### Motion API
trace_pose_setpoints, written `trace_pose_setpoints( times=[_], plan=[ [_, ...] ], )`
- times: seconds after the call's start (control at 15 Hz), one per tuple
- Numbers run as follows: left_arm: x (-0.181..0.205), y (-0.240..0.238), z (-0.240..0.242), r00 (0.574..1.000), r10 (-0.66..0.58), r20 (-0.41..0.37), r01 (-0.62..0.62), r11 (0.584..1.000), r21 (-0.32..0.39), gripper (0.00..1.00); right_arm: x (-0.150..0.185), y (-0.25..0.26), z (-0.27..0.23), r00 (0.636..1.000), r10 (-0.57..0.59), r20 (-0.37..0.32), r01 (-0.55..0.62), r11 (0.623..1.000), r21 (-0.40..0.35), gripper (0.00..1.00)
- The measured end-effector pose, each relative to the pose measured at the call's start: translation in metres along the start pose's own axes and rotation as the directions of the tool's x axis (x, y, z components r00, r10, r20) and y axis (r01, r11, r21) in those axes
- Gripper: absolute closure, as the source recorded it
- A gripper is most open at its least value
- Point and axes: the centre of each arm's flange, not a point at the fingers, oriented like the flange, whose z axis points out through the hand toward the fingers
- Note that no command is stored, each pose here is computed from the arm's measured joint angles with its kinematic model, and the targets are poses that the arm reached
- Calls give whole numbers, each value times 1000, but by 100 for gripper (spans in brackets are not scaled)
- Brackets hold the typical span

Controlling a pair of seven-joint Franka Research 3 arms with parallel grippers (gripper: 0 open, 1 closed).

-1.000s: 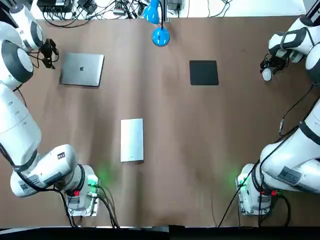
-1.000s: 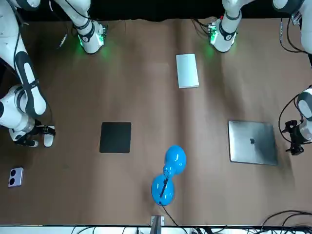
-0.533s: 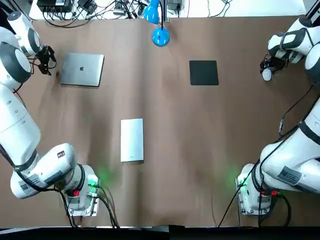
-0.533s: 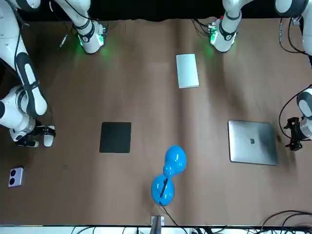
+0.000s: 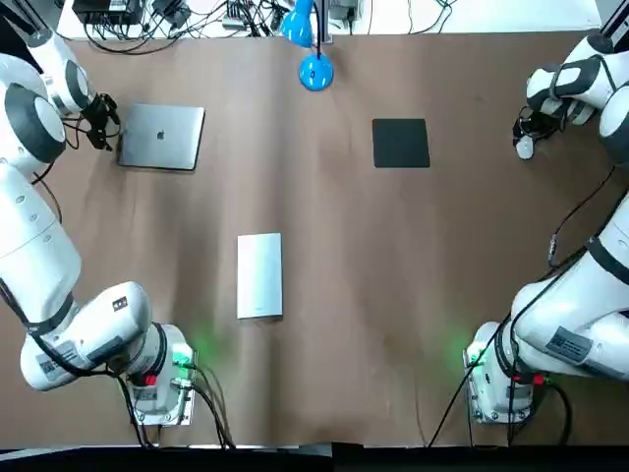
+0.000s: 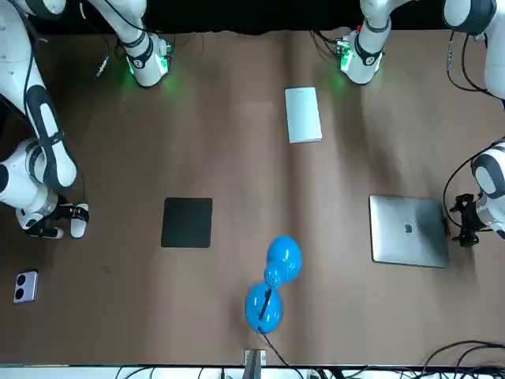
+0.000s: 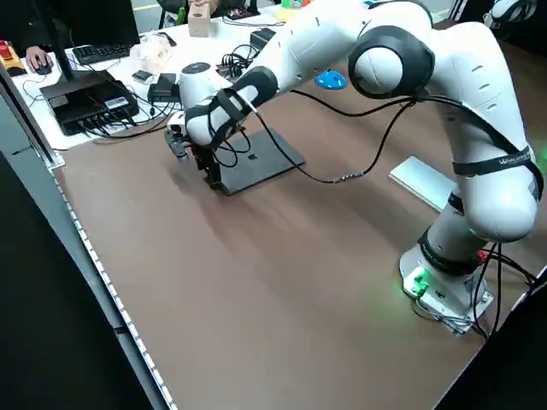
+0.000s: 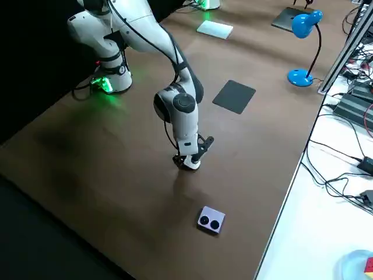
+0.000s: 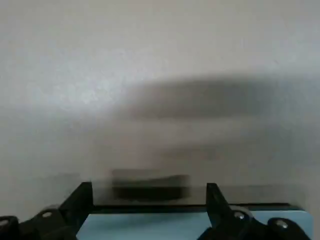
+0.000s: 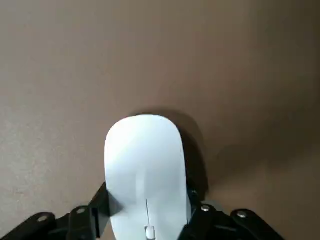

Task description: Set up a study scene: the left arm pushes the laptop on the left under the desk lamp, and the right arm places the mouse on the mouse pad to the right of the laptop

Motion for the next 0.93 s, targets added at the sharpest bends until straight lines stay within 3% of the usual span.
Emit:
trace_pose_setpoints(
  times=[0.47,0.73,0.93],
  plan=[
    [-2,1,22,999,-42,24,43,998,-38,0,18,-18,-36,998,-32,-46,32,999,3,37],
    [-3,2,23,998,-49,25,50,998,-39,0,35,-88,-83,994,-70,-81,73,997,24,37],
    [-10,6,24,998,-51,35,53,998,-46,0,41,-158,-88,996,-50,-79,53,998,36,37]
  ],
)
